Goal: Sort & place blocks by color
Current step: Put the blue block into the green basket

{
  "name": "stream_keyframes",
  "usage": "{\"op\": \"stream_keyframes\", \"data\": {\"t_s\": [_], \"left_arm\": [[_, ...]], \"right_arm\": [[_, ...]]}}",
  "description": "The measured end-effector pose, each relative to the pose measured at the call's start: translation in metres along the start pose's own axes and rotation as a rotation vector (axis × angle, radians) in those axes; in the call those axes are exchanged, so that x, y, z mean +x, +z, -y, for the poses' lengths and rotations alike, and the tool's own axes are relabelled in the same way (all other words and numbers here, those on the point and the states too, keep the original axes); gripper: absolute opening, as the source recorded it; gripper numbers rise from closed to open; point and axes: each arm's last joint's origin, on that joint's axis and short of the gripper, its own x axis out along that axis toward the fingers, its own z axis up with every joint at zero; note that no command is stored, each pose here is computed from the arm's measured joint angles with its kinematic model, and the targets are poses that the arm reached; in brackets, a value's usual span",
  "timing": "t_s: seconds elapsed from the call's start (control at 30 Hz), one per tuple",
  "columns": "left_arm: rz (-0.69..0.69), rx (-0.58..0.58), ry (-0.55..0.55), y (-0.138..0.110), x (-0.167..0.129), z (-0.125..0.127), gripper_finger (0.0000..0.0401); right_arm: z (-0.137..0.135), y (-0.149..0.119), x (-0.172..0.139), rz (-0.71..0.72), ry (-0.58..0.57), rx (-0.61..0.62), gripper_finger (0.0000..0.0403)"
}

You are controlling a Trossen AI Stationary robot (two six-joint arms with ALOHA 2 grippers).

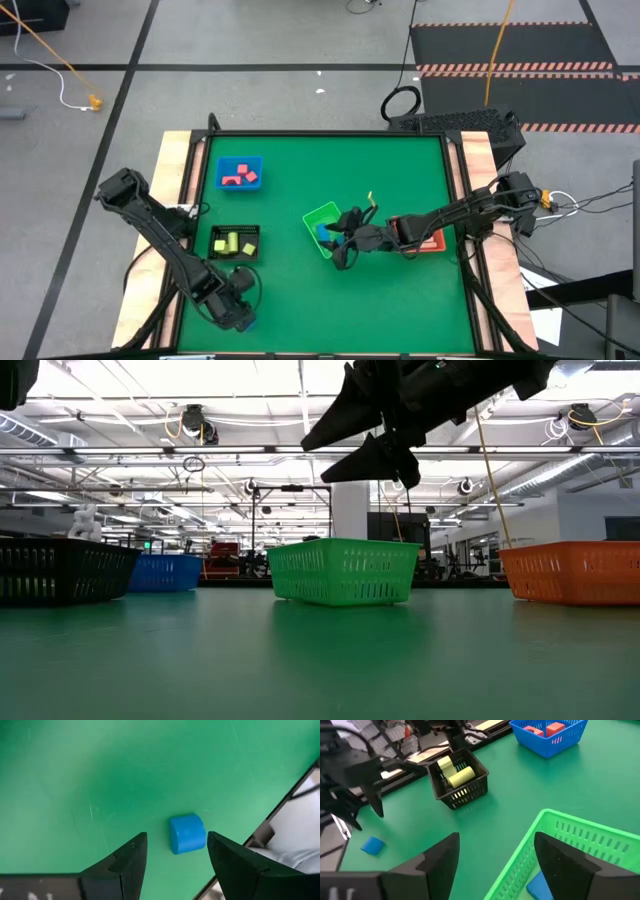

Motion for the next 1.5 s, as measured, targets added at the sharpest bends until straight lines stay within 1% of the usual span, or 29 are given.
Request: {"op": "stream_keyframes", "data": {"t_s": [0.17, 0.3, 0.43, 0.67, 0.83, 0.9, 0.97, 1.1, 1.2, 1.33, 1.43, 1.5], "left_arm": [[0.0, -0.125, 0.02, -0.002, 0.008, 0.001, 0.0209], [-0.013, -0.169, -0.007, -0.009, 0.024, 0.007, 0.021], [-0.016, -0.177, -0.044, -0.011, 0.032, 0.013, 0.021], [-0.01, -0.174, 0.022, -0.019, 0.052, 0.009, 0.0209], [-0.008, -0.168, 0.018, -0.02, 0.058, 0.01, 0.0209], [-0.007, -0.163, 0.024, -0.018, 0.058, 0.01, 0.0204], [-0.01, -0.163, 0.038, -0.018, 0.056, 0.008, 0.0188], [-0.006, -0.124, 0.067, -0.018, 0.055, 0.006, 0.0131], [-0.009, -0.075, 0.067, -0.017, 0.053, 0.005, 0.013], [0.0, -0.012, 0.048, -0.007, 0.04, 0.004, 0.013], [0.067, 0.041, -0.019, 0.004, 0.021, 0.008, 0.013], [0.149, 0.09, -0.043, 0.014, 0.01, 0.008, 0.013]], "right_arm": [[0.0, 0.0, 0.0, 0.0, -0.001, -0.044, 0.0251], [0.0, 0.0, 0.0, -0.001, 0.0, -0.051, 0.0251], [0.0, 0.0, 0.0, -0.001, 0.0, -0.068, 0.0251], [-0.001, -0.001, 0.0, -0.002, 0.003, -0.067, 0.0251], [-0.001, -0.001, 0.0, -0.002, 0.003, -0.067, 0.0251], [-0.001, -0.001, 0.0, -0.002, 0.003, -0.067, 0.0251], [-0.001, -0.001, -0.001, -0.003, 0.004, -0.068, 0.0251], [-0.001, -0.001, -0.001, -0.004, 0.005, -0.068, 0.0251], [-0.002, -0.001, -0.001, -0.008, 0.013, -0.051, 0.0251], [-0.006, -0.004, -0.001, -0.096, 0.132, 0.053, 0.0251], [-0.009, -0.006, -0.002, -0.186, 0.233, 0.135, 0.0251], [-0.012, -0.009, -0.004, -0.227, 0.273, 0.176, 0.0251]]}}
